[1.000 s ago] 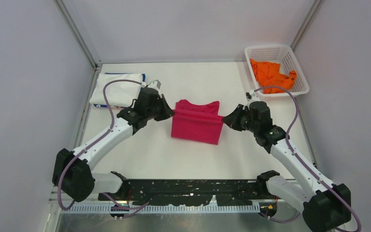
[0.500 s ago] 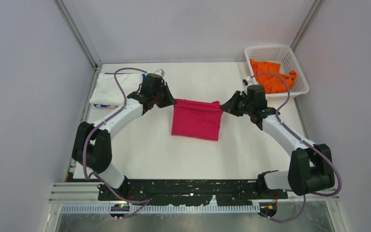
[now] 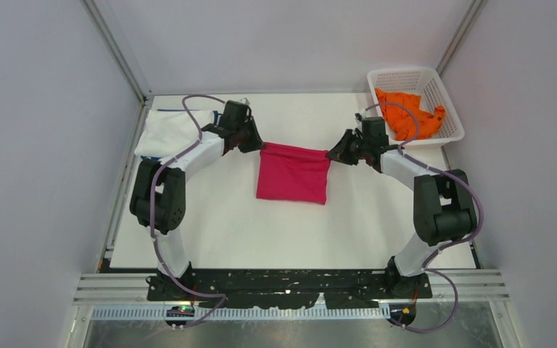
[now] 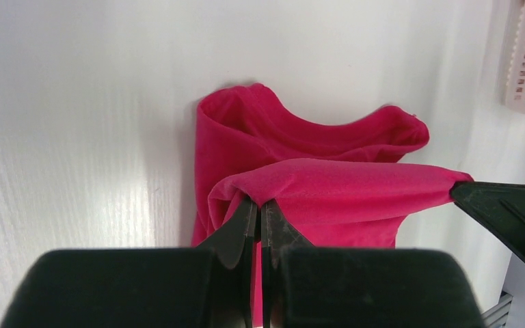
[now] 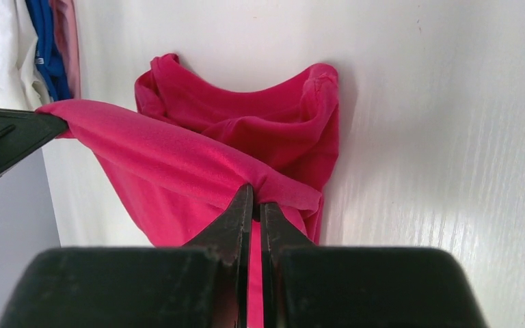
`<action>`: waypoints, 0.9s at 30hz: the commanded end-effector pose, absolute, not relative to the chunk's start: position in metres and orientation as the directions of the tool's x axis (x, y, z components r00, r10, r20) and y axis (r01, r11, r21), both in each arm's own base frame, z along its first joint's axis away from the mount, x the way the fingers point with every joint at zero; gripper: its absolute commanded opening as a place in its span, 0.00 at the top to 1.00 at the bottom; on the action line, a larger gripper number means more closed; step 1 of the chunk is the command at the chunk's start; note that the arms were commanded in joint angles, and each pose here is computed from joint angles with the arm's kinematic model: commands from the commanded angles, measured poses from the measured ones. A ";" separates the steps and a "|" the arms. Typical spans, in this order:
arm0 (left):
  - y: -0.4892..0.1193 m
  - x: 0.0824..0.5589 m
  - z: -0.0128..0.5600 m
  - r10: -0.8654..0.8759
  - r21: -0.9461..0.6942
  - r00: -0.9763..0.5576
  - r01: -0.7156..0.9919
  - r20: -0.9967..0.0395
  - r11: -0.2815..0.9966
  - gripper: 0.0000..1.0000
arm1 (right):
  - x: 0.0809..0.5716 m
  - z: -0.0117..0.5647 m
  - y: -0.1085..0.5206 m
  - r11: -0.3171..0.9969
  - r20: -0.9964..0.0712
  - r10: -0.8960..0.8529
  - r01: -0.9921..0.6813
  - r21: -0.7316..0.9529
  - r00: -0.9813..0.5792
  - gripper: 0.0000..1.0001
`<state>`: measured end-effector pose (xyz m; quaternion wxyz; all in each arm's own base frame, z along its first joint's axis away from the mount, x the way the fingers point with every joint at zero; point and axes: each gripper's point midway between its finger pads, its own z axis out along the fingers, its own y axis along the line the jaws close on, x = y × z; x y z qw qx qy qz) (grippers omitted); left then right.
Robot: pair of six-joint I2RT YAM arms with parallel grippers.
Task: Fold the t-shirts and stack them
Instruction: Fold the long partially folded tshirt into a neat square
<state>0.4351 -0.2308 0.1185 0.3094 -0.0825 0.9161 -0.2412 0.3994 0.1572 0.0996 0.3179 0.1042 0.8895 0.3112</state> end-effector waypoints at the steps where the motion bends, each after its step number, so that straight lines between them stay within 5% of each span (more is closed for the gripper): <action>1: -0.219 0.453 0.118 -0.322 -0.479 -0.786 -0.037 -0.528 0.877 1.00 | 0.432 0.109 0.157 0.785 -0.552 0.383 -0.054 0.617 -0.741 0.95; 5: -0.215 0.461 0.110 -0.335 -0.476 -0.793 -0.065 -0.509 0.877 0.94 | 0.449 0.102 0.157 0.785 -0.543 0.388 -0.041 0.618 -0.745 0.88; 8: -0.217 0.469 0.116 -0.327 -0.482 -0.793 -0.049 -0.514 0.875 0.57 | 0.466 0.108 0.153 0.794 -0.558 0.400 -0.030 0.608 -0.727 0.61; 11: -0.220 0.471 0.135 -0.315 -0.490 -0.785 -0.017 -0.534 0.872 0.27 | 0.469 0.116 0.147 0.812 -0.569 0.395 -0.016 0.584 -0.721 0.22; 14: -0.227 0.463 0.154 -0.315 -0.536 -0.773 0.038 -0.551 0.844 0.03 | 0.458 0.136 0.147 0.816 -0.595 0.374 -0.053 0.576 -0.711 0.08; 22: -0.278 0.451 0.170 -0.305 -0.734 -0.822 0.189 -0.482 0.652 0.00 | 0.416 0.154 0.197 0.706 -0.606 0.290 -0.262 0.658 -0.741 0.00; 27: -0.289 0.472 0.145 -0.338 -0.764 -0.859 0.090 -0.384 0.639 0.00 | 0.433 0.148 0.209 0.669 -0.590 0.305 -0.272 0.691 -0.747 0.03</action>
